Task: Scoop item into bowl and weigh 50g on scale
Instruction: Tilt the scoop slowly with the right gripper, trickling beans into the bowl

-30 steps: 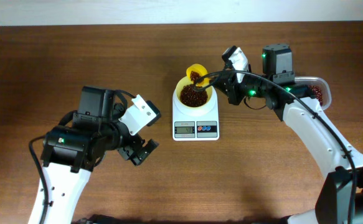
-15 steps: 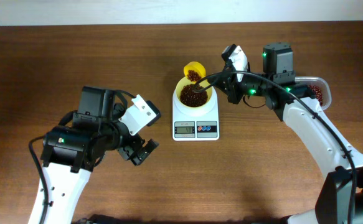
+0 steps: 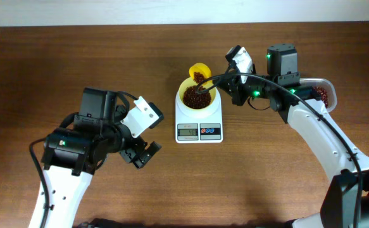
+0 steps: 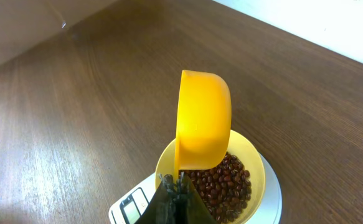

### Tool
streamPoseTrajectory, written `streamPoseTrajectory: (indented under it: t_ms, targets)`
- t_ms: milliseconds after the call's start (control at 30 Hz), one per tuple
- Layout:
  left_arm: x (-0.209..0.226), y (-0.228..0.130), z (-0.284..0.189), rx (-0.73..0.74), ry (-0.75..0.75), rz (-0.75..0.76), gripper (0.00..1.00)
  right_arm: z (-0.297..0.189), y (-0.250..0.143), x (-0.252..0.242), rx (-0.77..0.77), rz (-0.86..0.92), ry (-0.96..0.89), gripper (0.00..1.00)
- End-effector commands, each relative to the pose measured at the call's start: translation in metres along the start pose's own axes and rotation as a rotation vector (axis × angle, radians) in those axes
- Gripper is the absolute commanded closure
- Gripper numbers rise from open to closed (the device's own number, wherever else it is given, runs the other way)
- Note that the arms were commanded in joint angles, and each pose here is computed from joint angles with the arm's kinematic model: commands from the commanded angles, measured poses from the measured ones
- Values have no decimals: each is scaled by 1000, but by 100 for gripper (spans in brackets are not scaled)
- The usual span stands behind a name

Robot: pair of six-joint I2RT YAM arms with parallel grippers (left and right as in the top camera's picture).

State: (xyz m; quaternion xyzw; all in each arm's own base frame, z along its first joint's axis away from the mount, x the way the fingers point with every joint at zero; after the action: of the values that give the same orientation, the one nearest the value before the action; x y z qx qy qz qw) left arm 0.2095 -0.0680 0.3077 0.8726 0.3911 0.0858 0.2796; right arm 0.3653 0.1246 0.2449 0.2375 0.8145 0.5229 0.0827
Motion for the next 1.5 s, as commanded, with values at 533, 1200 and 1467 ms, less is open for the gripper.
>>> streamPoseTrajectory:
  t_ms: [533, 1200, 1467]
  targets:
    - [0, 4, -6, -28, 0, 16, 1, 6, -5, -2, -3, 9, 32, 96]
    - [0, 4, -6, -28, 0, 16, 1, 7, -4, -4, -8, 176, 16, 96]
    - [0, 4, -6, -28, 0, 16, 1, 7, -7, -6, 20, 161, -27, 96]
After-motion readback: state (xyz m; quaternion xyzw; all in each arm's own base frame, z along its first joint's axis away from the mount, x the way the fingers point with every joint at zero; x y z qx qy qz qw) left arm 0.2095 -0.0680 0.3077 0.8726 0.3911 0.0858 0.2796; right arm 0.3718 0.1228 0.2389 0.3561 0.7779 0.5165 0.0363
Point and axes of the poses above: each gripper's point midway between its finger pads, its own z axis out along the fingers, its own x axis along the line the jaws close on, y = z × x, the point moved 10 cm from there along -z, back along the fingers, and after that the axes turned 8 degrees about -z, right-handed, at the moved point
